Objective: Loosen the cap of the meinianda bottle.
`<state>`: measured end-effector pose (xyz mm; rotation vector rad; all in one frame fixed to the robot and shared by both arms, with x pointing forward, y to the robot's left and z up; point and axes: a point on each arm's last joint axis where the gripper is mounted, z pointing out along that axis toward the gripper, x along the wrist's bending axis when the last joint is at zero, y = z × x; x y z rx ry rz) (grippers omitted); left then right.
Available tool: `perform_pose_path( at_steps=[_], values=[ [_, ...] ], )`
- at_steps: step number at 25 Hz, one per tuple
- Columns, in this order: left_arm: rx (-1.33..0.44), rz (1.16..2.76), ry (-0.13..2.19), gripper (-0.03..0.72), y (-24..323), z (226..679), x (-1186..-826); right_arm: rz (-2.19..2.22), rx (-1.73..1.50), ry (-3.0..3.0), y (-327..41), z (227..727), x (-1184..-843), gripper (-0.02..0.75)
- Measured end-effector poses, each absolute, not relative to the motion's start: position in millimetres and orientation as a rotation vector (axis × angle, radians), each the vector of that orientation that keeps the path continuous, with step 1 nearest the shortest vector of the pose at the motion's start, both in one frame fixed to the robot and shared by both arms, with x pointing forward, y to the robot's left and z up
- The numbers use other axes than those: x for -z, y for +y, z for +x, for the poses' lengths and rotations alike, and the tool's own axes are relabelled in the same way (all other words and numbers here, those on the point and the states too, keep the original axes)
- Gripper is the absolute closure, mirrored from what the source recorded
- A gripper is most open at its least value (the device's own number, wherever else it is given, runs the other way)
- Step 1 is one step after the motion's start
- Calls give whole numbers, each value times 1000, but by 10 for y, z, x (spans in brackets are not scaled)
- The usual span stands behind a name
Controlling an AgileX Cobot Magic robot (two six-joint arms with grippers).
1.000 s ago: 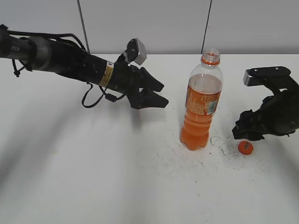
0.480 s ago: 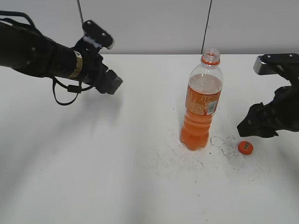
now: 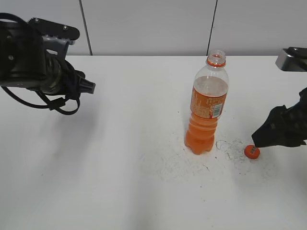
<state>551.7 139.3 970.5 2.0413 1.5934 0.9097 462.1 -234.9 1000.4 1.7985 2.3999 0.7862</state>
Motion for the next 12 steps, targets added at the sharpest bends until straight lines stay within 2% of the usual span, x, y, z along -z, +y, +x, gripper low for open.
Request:
perform_pose_path(
  at_steps=[3, 7, 9, 12],
  values=[
    [-965, 2139, 1644, 218, 1373, 5259, -9899, 1790, -803, 2425, -2346, 4518, -10103, 237],
    [-790, 2228, 1644, 252, 1388, 4943, -10190, 1739, -852, 2447, -2351, 4323, -10298, 237],
    [-697, 2226, 1644, 271, 1436, 4801, -10355, 1700, -874, 2467, -2359, 4186, -10409, 237],
    [-655, 2194, 1595, 292, 1591, 4551, -10639, 1644, -886, 2494, -2383, 3976, -10546, 237]
  ],
)
